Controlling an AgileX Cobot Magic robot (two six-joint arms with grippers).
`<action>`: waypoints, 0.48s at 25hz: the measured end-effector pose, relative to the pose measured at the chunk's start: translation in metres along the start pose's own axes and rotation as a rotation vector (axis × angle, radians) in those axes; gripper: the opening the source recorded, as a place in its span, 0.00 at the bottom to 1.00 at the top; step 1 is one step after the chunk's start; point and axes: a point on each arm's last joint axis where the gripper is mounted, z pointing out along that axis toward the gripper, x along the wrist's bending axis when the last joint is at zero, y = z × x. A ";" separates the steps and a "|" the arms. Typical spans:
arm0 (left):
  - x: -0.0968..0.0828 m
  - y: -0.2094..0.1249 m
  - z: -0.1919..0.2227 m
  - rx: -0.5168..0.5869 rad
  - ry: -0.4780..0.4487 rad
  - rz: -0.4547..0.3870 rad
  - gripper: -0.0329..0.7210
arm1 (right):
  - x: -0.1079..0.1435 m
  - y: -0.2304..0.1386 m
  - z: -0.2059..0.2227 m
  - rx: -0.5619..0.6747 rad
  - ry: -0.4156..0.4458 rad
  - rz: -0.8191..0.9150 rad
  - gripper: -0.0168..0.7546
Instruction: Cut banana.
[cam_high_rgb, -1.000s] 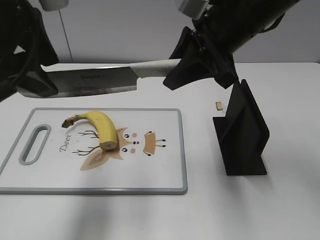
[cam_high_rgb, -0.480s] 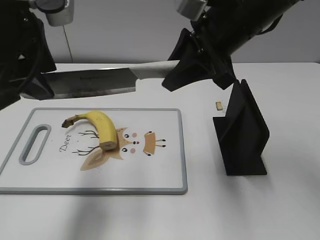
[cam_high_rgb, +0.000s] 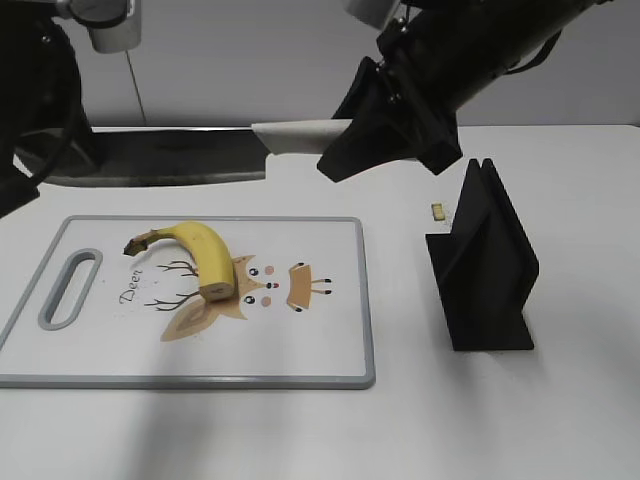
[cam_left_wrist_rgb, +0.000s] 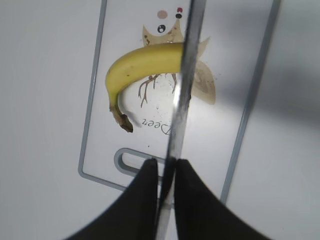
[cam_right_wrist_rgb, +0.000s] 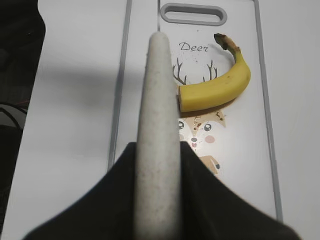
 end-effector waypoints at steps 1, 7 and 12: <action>0.000 0.000 0.000 0.001 0.001 0.000 0.12 | 0.000 0.000 0.000 0.000 0.000 0.023 0.25; 0.000 0.000 0.002 0.003 0.005 0.002 0.05 | 0.000 -0.001 0.000 0.022 -0.003 0.085 0.25; -0.002 -0.004 0.019 0.013 0.022 -0.013 0.04 | -0.001 -0.005 0.004 0.053 -0.001 0.157 0.26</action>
